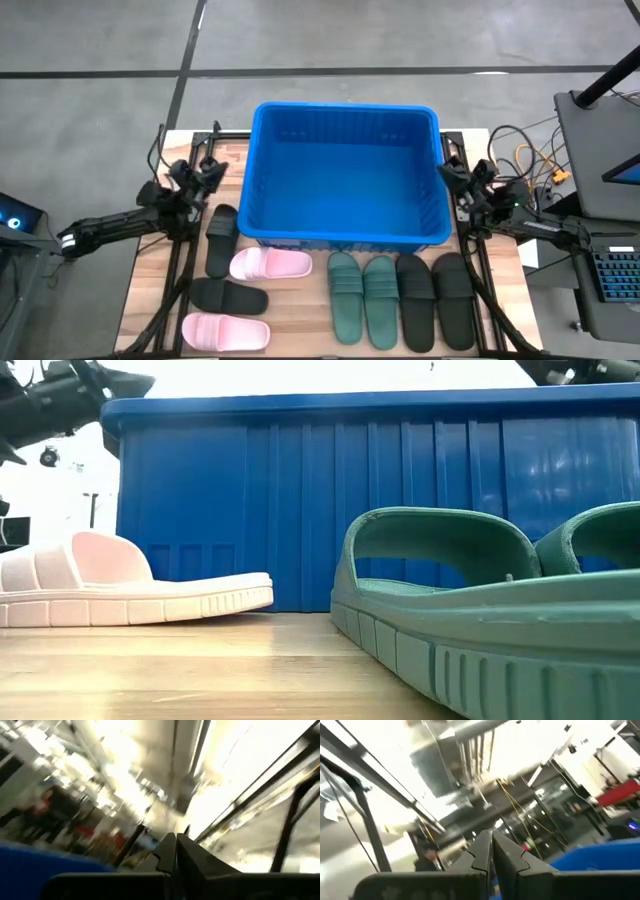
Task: Pick and place slides into bin
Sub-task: Put the black slide into the blue container
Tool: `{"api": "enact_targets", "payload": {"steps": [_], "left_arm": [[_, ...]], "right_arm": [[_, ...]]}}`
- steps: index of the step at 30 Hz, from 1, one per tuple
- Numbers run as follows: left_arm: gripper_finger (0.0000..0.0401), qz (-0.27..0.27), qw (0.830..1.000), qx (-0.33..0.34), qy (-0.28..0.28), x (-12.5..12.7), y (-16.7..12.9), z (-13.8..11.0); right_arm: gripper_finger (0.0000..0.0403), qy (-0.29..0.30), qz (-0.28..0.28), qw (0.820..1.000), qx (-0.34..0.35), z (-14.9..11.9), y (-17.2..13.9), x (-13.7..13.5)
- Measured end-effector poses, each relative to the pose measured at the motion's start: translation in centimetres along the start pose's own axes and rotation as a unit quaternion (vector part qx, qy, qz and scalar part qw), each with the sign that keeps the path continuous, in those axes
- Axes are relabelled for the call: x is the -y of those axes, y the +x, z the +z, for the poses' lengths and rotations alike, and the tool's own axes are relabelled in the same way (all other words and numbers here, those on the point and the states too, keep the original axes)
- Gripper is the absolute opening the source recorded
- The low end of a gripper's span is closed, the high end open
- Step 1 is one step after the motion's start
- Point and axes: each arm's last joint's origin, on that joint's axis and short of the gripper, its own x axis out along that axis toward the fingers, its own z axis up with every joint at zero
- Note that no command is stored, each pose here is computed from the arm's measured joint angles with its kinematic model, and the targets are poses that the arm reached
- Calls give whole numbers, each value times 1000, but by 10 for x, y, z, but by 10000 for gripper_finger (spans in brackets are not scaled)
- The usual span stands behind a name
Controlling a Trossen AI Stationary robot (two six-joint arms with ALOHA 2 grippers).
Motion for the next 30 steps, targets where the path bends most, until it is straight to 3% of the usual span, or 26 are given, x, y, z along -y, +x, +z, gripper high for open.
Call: {"api": "enact_targets", "payload": {"steps": [4,8,13,17,20,26,30], "left_arm": [[0,-40,997,59,-10,7,1,11],[13,-44,997,58,-3,12,9,17],[90,-34,999,32,15,16,28,20],[160,-62,998,18,6,24,43,27],[189,-88,996,18,-17,31,52,35],[201,-119,992,45,8,40,63,46],[201,-123,991,52,6,40,64,45]], "right_arm": [[9,10,7,1000,-1,12,9,-9],[20,8,2,998,-62,24,26,-19],[75,-9,4,990,-138,40,57,-34],[123,-49,11,984,-171,57,82,-48],[142,-55,34,979,-192,69,100,-59],[152,-48,126,966,-221,87,134,-79],[147,-72,130,958,-245,93,150,-84]]}}
